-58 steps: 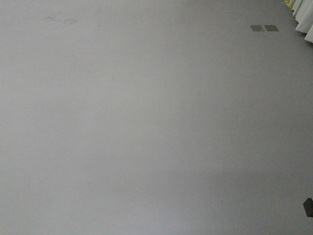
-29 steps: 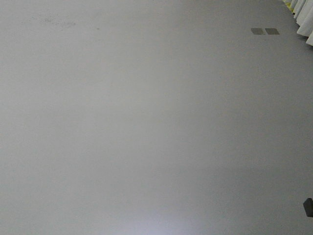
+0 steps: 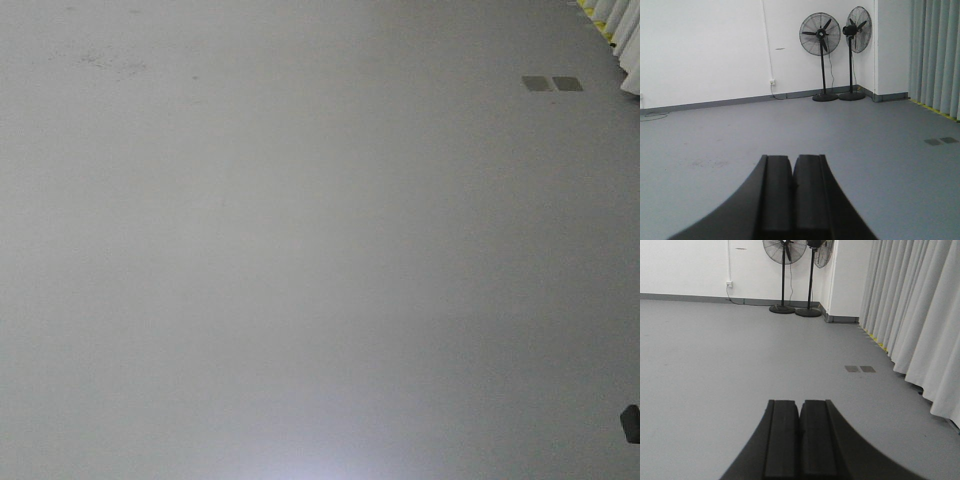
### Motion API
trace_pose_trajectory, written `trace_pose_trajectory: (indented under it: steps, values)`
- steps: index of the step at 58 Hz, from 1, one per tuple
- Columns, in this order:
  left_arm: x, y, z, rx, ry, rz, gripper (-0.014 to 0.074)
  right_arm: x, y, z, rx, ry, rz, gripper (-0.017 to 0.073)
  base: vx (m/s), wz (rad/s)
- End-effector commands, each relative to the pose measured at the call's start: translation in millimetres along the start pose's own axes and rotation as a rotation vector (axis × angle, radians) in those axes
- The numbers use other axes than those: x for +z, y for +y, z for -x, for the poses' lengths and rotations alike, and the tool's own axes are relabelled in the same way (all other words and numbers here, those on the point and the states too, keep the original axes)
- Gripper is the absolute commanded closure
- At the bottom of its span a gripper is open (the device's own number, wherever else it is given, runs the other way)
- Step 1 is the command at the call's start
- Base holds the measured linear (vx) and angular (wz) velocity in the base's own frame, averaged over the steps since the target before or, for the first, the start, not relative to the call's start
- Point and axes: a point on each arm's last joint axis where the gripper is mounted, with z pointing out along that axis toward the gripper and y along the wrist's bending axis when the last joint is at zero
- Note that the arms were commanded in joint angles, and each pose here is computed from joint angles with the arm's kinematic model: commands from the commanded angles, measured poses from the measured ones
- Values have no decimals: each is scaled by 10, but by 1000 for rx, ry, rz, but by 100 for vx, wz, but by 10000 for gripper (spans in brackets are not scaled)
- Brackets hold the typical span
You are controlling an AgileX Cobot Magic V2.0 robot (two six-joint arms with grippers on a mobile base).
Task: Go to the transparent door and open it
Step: 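Drive the base forward across the grey floor toward the glass door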
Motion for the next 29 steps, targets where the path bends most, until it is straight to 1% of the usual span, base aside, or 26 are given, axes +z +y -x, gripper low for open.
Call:
trace_pose_trajectory:
  steps: [1,17,29]
  values:
    - [2,-3,-4,-17,-60,0,599,-2,-4,33,-6,-79,-9,567,39,4]
    - [2,-3,-4,-17,-60,0,599,-2,-4,33,-6,-79,-9,567,44,7]
    - [2,-3,-4,-17,-60,0,599,-2,-4,33,-6,-79,-9,567,50,17]
